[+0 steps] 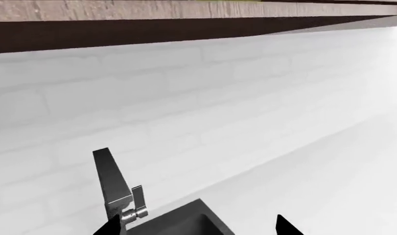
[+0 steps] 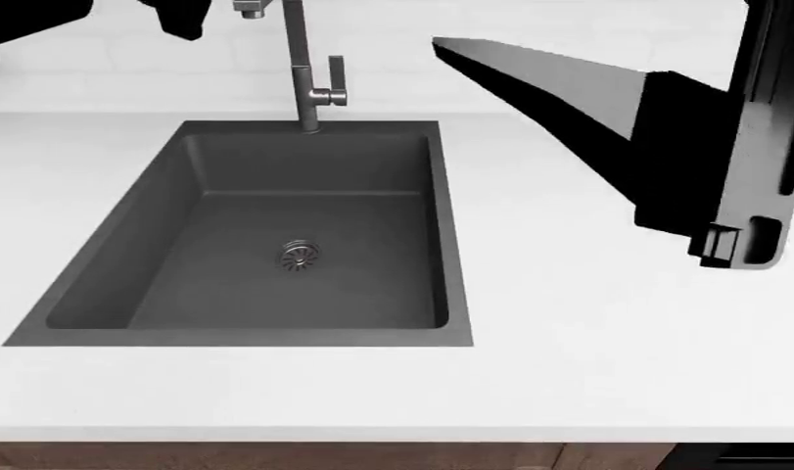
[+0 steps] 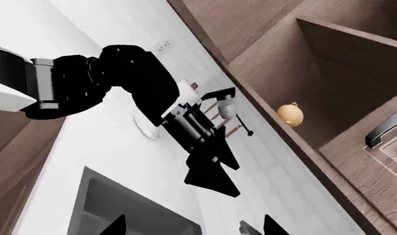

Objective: Pick the pear, onion from the counter and place them in the cabinet. Then close the cabinet.

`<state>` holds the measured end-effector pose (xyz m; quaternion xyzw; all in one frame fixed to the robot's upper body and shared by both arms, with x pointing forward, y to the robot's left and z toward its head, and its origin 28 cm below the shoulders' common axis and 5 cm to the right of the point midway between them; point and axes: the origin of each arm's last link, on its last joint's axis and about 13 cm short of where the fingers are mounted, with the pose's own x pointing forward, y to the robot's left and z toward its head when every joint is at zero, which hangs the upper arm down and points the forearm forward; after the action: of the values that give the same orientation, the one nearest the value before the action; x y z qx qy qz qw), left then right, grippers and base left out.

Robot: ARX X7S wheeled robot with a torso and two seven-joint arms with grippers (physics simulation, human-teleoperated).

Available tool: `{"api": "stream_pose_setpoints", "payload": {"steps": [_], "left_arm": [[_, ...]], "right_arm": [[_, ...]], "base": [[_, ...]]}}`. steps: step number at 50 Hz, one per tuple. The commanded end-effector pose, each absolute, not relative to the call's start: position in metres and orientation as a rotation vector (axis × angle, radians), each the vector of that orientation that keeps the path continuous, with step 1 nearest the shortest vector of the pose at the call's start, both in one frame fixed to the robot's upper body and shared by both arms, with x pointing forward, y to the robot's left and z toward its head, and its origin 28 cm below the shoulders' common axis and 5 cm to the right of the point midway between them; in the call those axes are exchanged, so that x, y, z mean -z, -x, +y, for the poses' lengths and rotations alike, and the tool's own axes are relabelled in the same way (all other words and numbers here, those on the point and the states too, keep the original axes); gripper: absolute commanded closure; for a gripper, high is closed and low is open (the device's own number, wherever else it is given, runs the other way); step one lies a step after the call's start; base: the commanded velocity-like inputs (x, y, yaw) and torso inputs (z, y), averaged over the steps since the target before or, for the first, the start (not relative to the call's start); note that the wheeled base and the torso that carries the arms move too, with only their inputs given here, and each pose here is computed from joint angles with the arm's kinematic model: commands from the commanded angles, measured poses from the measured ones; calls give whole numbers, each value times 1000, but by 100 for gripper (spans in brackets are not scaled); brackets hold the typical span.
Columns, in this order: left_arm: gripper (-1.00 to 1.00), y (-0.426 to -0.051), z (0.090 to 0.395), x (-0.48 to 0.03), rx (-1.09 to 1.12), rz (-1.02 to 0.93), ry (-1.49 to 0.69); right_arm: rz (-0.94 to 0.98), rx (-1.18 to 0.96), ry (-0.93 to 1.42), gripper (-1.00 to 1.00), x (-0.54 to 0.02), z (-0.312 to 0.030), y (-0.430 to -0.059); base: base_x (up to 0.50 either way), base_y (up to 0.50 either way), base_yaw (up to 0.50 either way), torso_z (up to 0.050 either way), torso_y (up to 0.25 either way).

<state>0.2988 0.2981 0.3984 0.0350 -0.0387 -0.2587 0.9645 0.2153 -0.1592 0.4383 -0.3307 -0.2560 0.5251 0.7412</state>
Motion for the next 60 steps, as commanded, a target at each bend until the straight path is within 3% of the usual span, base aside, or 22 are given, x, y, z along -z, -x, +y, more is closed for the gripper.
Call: {"api": "stream_pose_setpoints", "payload": {"steps": [1,30,60], "left_arm": [[-100,-299,303,-388,506,-55,-74],[-100,-286,312,-358,578,-116,-86],[-100,-279,314,-369,591,-169,-75]], "right_arm": [[-509,-1058,663,-100,-389,-176,-205],[-424,-1095,632,-100,-376,-168,-225],[-345,-1281,655,-100,-382,-159,-228]], "base": [[0,0,0,0,0],[0,6,0,0,0],[-123,476,0,0,0]]}}
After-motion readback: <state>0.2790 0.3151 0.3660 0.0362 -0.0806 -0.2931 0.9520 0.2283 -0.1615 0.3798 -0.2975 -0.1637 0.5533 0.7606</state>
